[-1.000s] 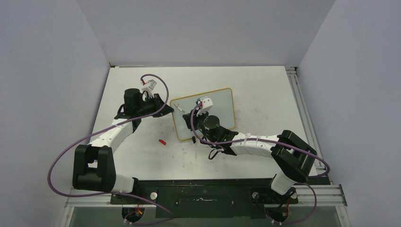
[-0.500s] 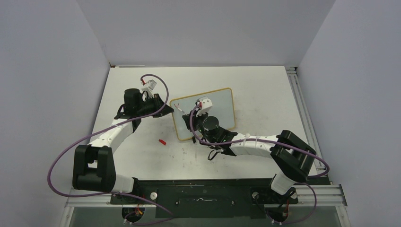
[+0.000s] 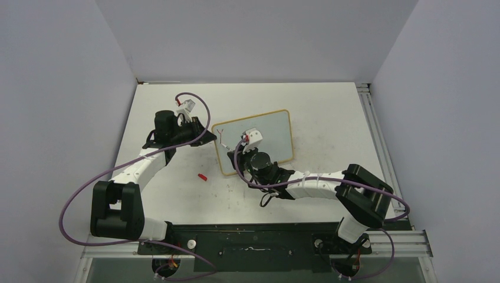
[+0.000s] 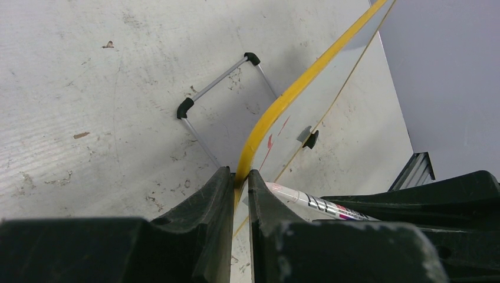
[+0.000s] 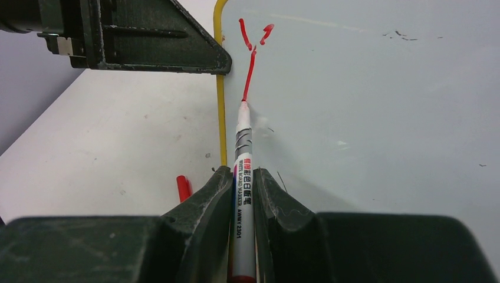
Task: Write a sentence on the whiteboard
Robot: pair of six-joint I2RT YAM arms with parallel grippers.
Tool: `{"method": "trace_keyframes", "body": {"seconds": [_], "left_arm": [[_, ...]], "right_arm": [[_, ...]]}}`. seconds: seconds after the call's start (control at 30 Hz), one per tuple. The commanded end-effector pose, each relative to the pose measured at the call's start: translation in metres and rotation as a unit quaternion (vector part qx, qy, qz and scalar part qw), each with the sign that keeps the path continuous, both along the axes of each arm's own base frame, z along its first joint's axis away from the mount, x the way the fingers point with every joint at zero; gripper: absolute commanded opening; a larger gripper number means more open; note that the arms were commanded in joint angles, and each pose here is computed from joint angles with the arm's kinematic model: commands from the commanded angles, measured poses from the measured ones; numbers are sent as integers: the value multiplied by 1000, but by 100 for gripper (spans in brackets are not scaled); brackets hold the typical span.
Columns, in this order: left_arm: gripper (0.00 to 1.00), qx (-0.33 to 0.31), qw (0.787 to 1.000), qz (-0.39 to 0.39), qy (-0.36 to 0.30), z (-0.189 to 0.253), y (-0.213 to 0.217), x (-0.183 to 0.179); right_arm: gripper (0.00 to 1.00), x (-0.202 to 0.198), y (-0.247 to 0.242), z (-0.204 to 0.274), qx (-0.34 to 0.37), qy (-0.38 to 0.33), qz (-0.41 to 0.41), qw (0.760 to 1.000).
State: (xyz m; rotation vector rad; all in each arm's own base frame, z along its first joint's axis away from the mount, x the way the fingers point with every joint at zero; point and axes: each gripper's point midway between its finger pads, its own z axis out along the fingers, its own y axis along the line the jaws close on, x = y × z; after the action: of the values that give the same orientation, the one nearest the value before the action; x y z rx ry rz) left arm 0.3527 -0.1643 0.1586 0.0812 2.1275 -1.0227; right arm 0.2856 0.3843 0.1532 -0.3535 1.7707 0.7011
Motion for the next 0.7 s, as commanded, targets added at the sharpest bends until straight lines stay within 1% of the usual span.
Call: {"method": "trace_keyframes", "body": {"seconds": [0.0, 0.33, 0.67], "left_arm": [[0, -10, 999, -9, -48, 33, -4, 4], [0, -8, 999, -6, -49, 34, -2, 5], [0, -8, 999, -6, -49, 33, -2, 5]], "right_arm": [[5, -2, -4, 2, 2, -3, -10, 1000], [5, -9, -4, 51, 35, -40, -4, 999], [5, 8, -12, 55, 30, -51, -26, 998]]}}
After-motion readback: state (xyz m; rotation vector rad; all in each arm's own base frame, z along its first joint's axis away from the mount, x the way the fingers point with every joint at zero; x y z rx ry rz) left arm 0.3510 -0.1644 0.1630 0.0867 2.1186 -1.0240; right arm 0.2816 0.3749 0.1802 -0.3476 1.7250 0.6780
